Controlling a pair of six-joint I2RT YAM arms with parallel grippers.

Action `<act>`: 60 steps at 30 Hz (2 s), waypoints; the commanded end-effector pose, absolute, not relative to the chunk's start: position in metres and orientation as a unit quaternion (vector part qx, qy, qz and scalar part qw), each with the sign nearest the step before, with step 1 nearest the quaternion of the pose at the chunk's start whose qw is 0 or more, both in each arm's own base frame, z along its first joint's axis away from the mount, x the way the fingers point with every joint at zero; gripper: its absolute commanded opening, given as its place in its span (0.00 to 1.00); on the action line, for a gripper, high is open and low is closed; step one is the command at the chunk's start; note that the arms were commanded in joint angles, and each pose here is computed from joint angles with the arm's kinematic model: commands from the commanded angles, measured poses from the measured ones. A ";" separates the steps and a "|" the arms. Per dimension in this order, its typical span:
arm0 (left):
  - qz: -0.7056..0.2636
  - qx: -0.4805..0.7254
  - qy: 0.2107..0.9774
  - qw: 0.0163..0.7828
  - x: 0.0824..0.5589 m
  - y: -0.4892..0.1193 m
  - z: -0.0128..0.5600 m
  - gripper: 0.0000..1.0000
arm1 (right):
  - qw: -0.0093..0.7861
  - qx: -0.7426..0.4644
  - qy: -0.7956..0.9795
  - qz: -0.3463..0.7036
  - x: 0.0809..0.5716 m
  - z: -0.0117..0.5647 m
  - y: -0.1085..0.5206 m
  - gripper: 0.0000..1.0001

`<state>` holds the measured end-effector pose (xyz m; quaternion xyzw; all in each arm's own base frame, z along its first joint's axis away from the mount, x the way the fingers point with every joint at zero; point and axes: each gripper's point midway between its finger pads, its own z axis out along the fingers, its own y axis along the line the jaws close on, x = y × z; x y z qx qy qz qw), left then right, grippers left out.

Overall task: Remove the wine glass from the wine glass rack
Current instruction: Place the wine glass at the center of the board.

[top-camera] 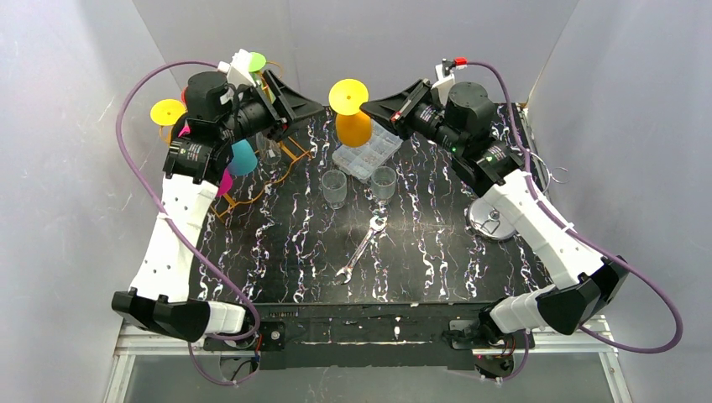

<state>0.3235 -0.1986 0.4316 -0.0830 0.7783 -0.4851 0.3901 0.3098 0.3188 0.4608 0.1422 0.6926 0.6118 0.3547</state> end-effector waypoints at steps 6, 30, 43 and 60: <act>-0.592 -0.042 0.710 0.379 0.320 -0.219 0.479 0.58 | 0.357 0.098 0.674 0.639 0.292 0.484 0.317 0.01; -0.625 -0.037 0.720 0.300 0.322 -0.245 0.462 0.22 | 0.364 0.081 0.670 0.642 0.297 0.491 0.319 0.01; -0.669 -0.085 0.693 0.255 0.321 -0.250 0.479 0.00 | 0.417 0.034 0.670 0.613 0.313 0.500 0.297 0.62; -0.746 -0.285 0.568 0.199 0.361 -0.231 0.532 0.00 | 0.446 -0.041 0.588 0.673 0.307 0.475 0.222 0.95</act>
